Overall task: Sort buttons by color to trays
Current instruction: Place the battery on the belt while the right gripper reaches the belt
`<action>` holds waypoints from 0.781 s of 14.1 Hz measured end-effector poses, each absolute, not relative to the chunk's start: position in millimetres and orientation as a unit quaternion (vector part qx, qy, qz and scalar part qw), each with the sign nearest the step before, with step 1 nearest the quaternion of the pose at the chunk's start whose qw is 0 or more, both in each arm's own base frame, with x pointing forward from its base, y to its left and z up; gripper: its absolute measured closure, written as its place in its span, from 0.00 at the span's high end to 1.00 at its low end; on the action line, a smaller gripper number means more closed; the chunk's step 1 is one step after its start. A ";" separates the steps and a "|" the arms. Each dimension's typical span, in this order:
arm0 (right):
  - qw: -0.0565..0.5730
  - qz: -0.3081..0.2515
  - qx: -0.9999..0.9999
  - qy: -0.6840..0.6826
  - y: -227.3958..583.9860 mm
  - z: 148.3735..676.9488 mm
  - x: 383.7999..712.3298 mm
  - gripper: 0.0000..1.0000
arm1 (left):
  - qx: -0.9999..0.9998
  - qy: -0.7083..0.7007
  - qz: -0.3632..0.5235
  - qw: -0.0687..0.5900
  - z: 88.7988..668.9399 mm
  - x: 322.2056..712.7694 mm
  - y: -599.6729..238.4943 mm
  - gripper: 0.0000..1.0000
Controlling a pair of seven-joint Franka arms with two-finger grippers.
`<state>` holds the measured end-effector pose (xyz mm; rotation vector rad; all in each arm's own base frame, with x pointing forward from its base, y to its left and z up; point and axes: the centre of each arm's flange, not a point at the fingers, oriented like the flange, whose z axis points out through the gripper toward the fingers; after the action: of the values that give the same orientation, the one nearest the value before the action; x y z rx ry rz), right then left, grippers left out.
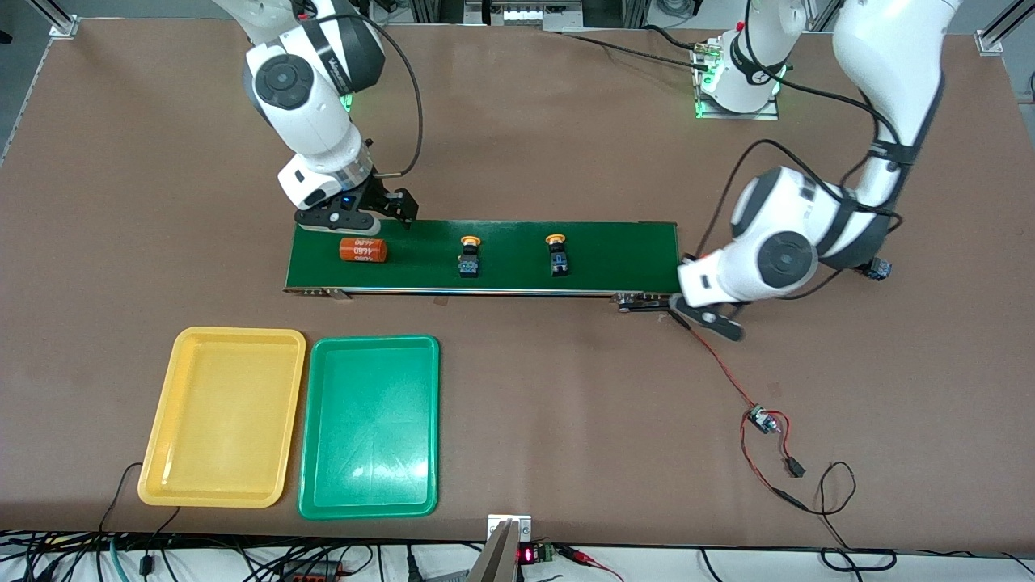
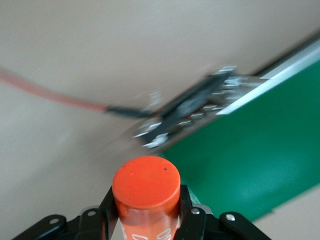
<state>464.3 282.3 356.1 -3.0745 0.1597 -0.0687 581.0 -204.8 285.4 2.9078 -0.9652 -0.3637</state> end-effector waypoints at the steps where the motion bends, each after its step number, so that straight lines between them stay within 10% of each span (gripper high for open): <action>1: 0.031 -0.020 -0.998 0.046 286.4 351.4 462.7 1.00 | 0.927 -0.356 -0.114 0.034 288.4 578.8 -214.7 0.50; 11: 0.045 -0.045 -0.998 0.024 310.0 331.8 461.4 1.00 | 0.740 -0.661 -0.122 -0.028 265.0 524.7 -315.0 0.50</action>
<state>461.4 310.0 331.8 -3.0478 0.0723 -0.1360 524.7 -315.0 265.0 2.3683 -2.1141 -0.3895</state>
